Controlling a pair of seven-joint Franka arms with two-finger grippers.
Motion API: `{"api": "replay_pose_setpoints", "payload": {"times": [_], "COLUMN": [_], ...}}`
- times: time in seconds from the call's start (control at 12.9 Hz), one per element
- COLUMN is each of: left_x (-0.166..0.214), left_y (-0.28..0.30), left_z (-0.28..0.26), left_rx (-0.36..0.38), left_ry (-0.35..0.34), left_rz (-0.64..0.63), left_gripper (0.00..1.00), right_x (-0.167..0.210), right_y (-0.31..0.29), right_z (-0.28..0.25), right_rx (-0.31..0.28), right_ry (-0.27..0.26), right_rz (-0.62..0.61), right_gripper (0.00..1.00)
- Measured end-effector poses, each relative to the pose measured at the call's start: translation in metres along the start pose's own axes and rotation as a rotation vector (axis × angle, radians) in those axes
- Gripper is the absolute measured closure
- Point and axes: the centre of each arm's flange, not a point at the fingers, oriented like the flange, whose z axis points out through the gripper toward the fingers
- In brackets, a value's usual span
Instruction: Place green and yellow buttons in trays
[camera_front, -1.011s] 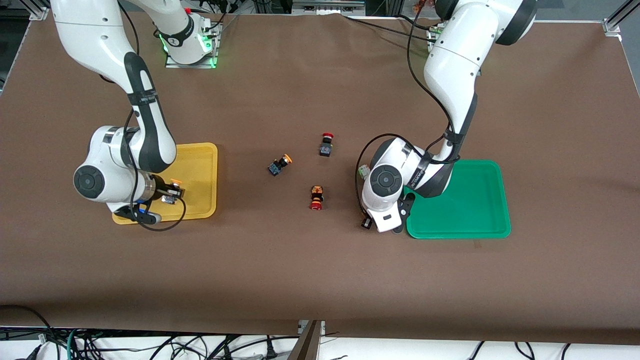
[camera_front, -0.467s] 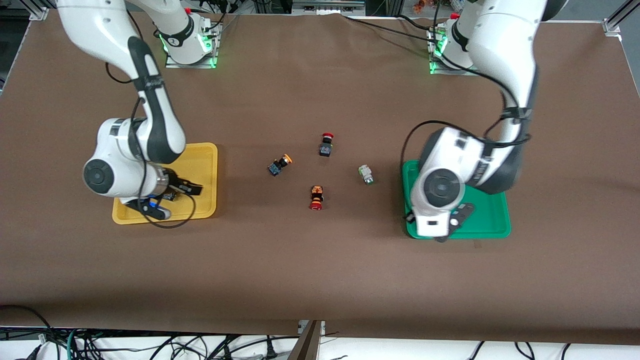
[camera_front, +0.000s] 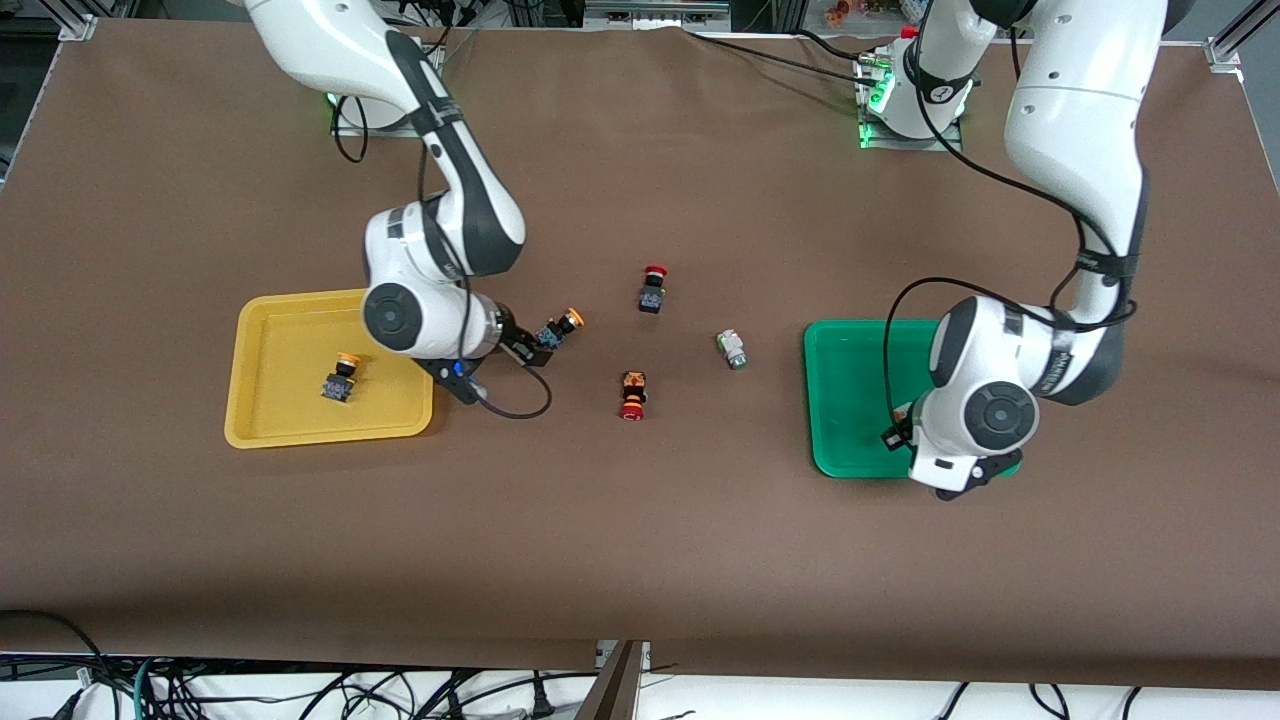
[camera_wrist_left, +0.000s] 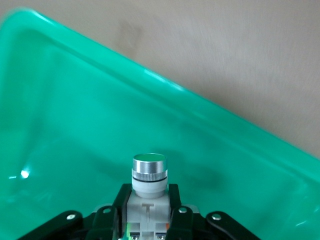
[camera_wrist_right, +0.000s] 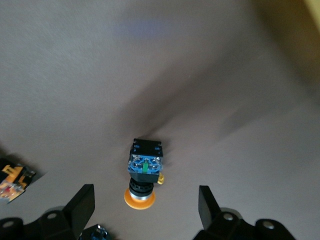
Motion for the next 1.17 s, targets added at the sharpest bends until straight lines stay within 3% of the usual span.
{"api": "replay_pose_setpoints", "payload": {"times": [0.31, 0.39, 0.47, 0.78, 0.86, 1.01, 1.17], "left_x": [-0.028, -0.041, -0.06, -0.149, -0.164, -0.185, -0.203], "left_y": [0.015, 0.02, 0.03, 0.096, 0.109, 0.129, 0.146], "left_z": [-0.05, -0.071, -0.088, -0.085, -0.068, -0.036, -0.016], "left_rx": [-0.016, -0.024, -0.035, -0.052, -0.049, -0.042, -0.055], "left_ry": [0.017, 0.017, 0.009, -0.04, -0.047, -0.057, -0.051], "left_rz": [0.044, 0.059, 0.073, 0.096, 0.111, 0.149, 0.182], "left_gripper": [0.22, 0.11, 0.02, 0.0, 0.0, 0.0, 0.0], "right_x": [-0.018, -0.026, -0.033, -0.035, -0.03, -0.001, 0.053], "right_y": [0.013, 0.014, 0.013, 0.012, 0.013, 0.029, 0.066], "right_z": [0.062, 0.071, 0.076, 0.072, 0.066, 0.035, -0.019], "right_rx": [0.017, 0.017, 0.016, 0.026, 0.023, -0.04, -0.113], "right_ry": [0.041, 0.047, 0.052, 0.062, 0.065, 0.073, 0.09], "right_rz": [0.024, 0.019, 0.014, 0.008, -0.007, -0.089, -0.208], "right_gripper": [0.08, 0.12, 0.22, 0.67, 0.67, 0.67, 0.67]}}
